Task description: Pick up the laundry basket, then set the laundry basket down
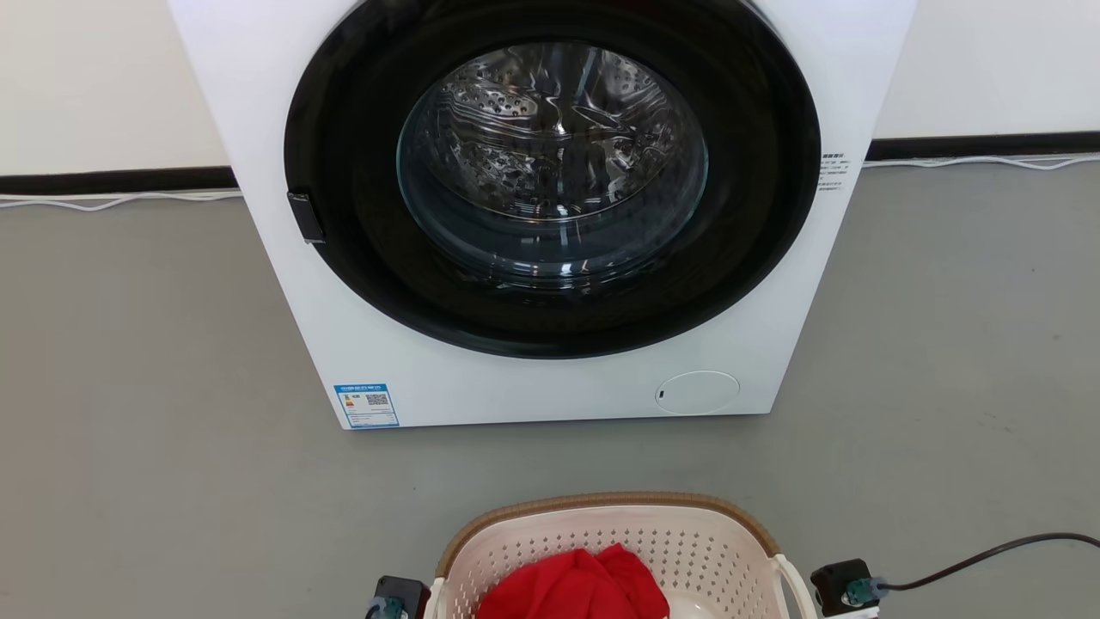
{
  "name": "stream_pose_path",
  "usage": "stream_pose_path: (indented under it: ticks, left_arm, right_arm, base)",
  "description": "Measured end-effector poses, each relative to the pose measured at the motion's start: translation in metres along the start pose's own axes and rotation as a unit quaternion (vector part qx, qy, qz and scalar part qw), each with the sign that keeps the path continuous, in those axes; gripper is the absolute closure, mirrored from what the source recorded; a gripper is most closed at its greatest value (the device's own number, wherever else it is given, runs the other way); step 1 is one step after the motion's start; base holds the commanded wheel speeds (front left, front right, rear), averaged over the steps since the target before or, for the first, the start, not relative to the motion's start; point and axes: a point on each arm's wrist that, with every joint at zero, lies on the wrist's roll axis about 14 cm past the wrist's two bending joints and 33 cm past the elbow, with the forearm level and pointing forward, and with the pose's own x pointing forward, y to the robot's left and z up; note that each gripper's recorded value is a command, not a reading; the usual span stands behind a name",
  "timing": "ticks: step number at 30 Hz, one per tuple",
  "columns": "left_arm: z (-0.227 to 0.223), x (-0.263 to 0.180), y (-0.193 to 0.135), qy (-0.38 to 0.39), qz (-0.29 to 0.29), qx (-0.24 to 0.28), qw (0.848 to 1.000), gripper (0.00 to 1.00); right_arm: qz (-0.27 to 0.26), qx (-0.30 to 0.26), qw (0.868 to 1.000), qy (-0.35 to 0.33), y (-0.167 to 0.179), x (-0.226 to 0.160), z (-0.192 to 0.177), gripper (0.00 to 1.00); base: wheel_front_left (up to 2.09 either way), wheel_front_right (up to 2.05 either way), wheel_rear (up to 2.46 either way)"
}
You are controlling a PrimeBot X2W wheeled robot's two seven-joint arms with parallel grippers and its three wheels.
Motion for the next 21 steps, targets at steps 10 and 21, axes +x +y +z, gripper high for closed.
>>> stream_pose_path:
  ticks: [10, 21]
  left_arm:
    - [0.0006, 0.0006, 0.0012, -0.001, 0.002, -0.005, 1.0, 1.0]
    - [0.004, 0.0022, 0.0036, -0.003, 0.004, -0.008, 1.0, 1.0]
  right_arm:
    - [0.002, 0.002, 1.0, 0.002, 0.0012, 0.0018, 0.0005, 1.0]
    - [0.005, 0.002, 1.0, -0.003, 0.0021, 0.0044, 0.0072, 1.0]
  base:
    - [0.0, 0.0, 0.0]
    - [0.0, 0.0, 0.0]
